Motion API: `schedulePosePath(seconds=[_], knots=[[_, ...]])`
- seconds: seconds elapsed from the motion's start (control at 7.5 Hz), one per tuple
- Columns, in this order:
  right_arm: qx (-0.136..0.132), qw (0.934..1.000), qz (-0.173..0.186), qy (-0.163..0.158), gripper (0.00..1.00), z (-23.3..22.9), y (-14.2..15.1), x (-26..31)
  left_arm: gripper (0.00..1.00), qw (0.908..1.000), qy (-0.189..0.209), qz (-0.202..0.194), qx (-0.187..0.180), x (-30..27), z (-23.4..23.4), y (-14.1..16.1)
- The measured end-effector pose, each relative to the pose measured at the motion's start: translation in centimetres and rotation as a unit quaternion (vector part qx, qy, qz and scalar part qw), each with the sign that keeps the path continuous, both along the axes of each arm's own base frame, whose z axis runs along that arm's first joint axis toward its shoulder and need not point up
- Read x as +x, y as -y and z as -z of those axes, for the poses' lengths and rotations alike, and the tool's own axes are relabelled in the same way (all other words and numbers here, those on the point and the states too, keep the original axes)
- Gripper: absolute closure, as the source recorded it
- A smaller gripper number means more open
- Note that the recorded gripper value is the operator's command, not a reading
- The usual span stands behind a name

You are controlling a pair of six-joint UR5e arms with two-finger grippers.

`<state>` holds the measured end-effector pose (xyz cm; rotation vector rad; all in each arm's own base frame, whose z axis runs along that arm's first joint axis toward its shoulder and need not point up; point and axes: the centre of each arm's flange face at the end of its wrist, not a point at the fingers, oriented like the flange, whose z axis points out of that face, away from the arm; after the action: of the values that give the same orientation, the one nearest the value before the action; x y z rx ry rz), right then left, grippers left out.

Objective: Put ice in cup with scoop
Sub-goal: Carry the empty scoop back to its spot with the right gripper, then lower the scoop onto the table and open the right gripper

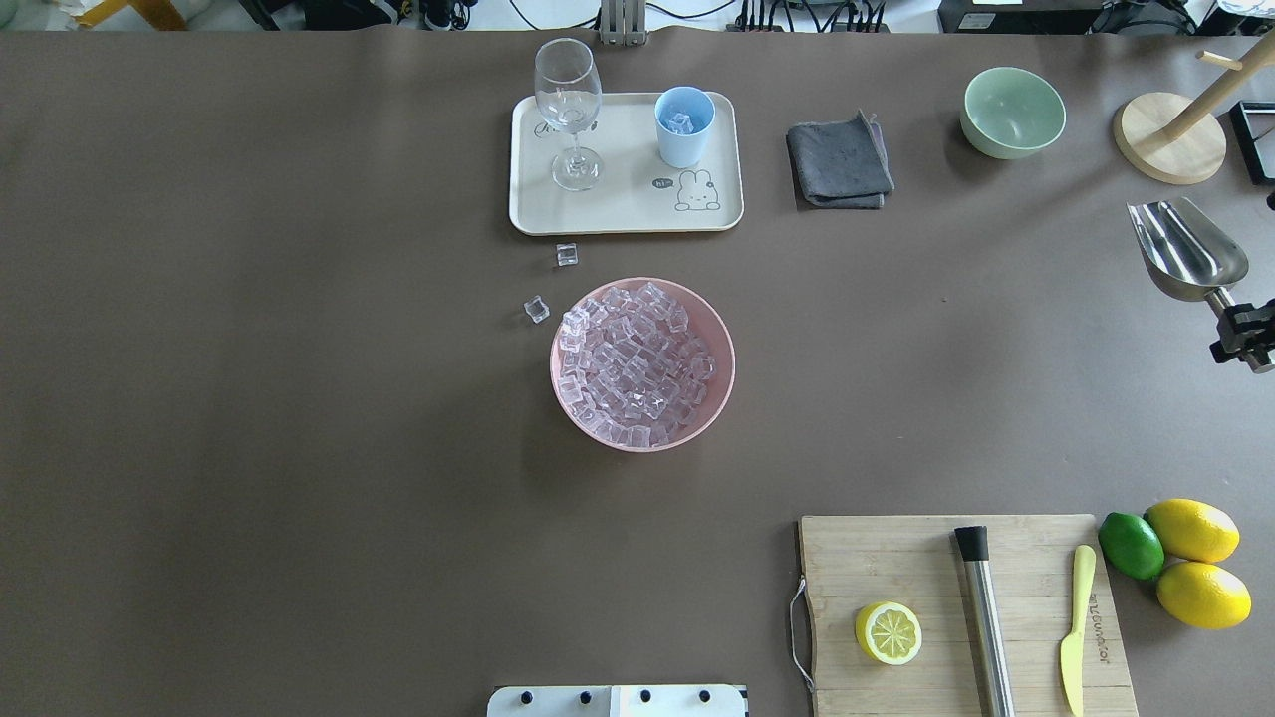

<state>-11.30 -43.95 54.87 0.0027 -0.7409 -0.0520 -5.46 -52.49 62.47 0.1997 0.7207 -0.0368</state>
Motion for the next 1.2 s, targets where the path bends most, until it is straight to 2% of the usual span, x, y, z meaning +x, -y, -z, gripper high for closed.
schedulePosePath(seconds=[0.27,0.53,0.67,0.8,0.93,1.07,1.2], knots=[[-0.007,0.9997,-0.020,0.014,1.00,-2.6,-0.7,-2.0,0.01,1.0000,-0.002,-0.003,0.002,0.3,0.2,0.1],[-0.010,0.9997,-0.016,0.015,1.00,-3.0,-1.2,-5.2,0.01,1.0000,-0.002,-0.008,0.003,0.9,0.4,0.2],[-0.009,0.9997,-0.015,0.014,0.95,-3.1,-1.4,-6.2,0.01,0.9999,-0.002,-0.009,0.004,1.0,0.4,0.2],[-0.007,0.9998,-0.014,0.015,0.61,-3.7,-1.5,-6.8,0.01,0.9999,-0.002,-0.010,0.004,1.0,0.4,0.2],[-0.001,0.9998,-0.012,0.019,0.17,-4.4,-1.5,-7.1,0.01,0.9999,-0.002,-0.010,0.004,1.0,0.5,0.2],[0.004,0.9997,-0.011,0.023,0.00,-4.7,-1.5,-7.3,0.01,0.9999,-0.002,-0.010,0.005,1.0,0.5,0.2],[0.008,0.9995,-0.009,0.029,0.00,-4.5,-1.5,-7.3,0.01,0.9999,-0.002,-0.010,0.006,1.0,0.6,0.3]])
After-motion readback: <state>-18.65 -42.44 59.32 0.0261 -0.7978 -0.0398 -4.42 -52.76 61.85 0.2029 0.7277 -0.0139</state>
